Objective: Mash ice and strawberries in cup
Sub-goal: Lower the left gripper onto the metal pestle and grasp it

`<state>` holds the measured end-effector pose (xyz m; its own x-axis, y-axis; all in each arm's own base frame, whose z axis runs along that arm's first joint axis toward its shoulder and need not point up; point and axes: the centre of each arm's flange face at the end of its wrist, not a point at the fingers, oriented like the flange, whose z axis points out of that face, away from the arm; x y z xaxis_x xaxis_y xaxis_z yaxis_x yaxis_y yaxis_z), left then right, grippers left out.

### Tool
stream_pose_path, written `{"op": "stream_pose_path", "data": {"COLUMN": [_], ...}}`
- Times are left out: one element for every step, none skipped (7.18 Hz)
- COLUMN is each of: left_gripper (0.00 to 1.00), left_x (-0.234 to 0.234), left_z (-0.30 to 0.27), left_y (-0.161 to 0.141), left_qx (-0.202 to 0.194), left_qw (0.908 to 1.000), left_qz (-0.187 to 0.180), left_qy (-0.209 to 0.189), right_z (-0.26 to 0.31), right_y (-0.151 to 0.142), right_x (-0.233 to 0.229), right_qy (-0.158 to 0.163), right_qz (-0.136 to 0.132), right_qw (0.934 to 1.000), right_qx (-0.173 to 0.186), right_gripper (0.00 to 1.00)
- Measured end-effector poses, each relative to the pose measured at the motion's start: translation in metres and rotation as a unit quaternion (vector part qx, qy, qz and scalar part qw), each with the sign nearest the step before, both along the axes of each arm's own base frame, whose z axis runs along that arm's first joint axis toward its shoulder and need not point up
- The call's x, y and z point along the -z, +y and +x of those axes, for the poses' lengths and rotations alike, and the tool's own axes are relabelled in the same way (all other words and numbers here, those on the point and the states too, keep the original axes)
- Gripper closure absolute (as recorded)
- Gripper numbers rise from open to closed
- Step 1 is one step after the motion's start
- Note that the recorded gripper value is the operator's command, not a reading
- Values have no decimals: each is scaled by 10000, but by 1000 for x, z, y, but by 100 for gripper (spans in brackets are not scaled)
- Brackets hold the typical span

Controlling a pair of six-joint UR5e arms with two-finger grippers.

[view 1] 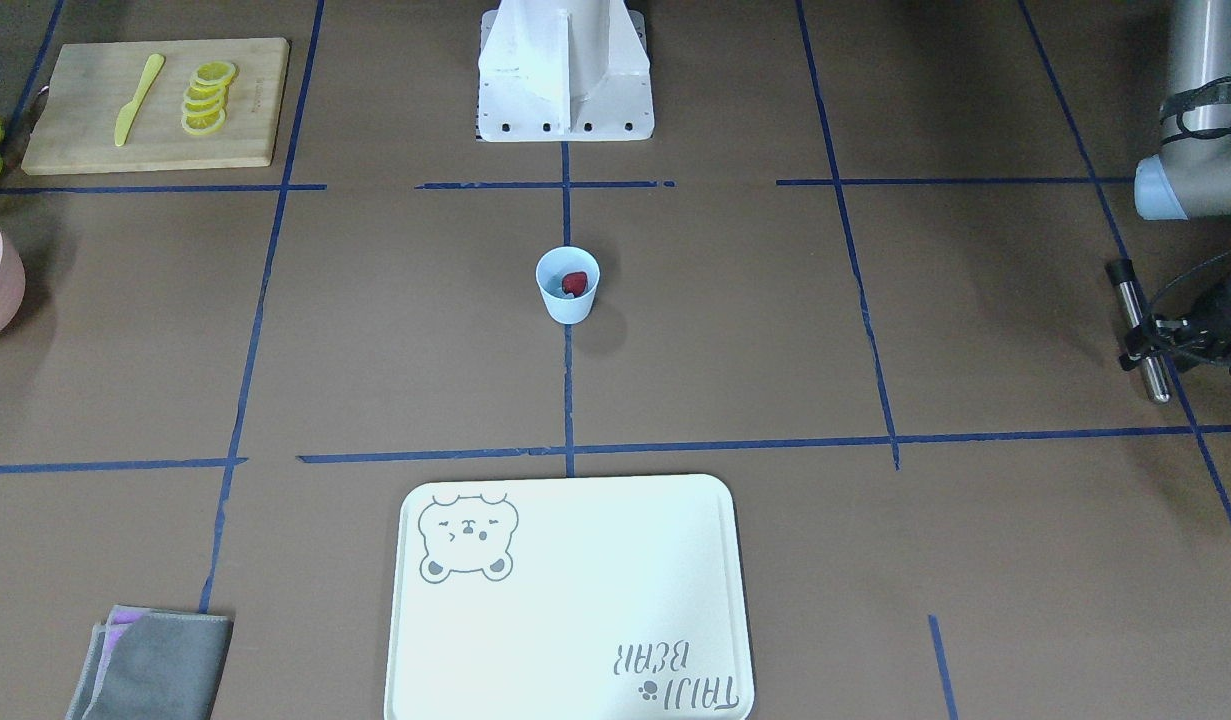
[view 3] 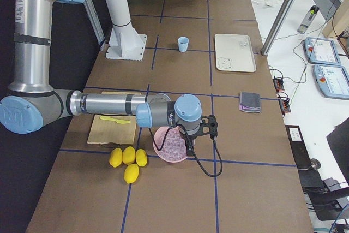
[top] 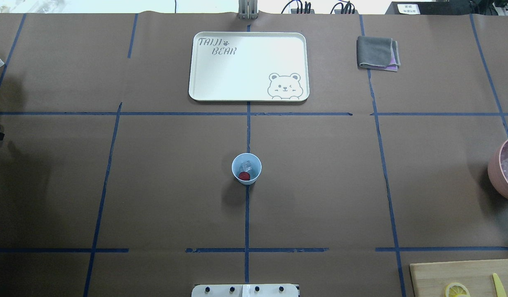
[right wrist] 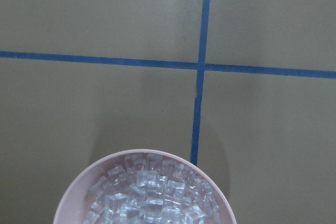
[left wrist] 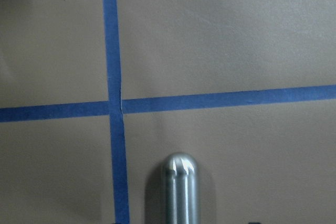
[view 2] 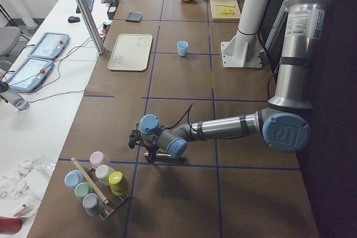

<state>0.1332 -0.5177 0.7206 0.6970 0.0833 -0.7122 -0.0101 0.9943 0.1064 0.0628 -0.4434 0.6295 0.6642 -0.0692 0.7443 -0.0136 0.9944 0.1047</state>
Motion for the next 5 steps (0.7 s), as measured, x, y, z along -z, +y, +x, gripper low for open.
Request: {"op": "stream_pose_path", "data": {"left_gripper": [41,51,67,80,91], "left_x": [-1,-1,-2,-2,-2], "left_z": [1,1,1,0,0], "left_y": [1,1,2,2,2], "left_qx": [-8,-12,-14,-13,-11], "left_qw": [10000,10000,10000,10000,10000], "left_qz": [-5,-11,-14,-17,-16], "left_qy": [-3,-6,-8,-9,-9], "right_z": [0,0,0,0,0], "right_y": [0,0,0,0,0], "right_x": [0,1,1,1,1], "right_qy": [0,0,0,0,0], "right_qz": [1,4,5,9,10], "right_qw": [10000,10000,10000,10000,10000], "right_qx": [-1,-4,-6,-6,-5], "right_gripper": [1,1,1,0,0]}}
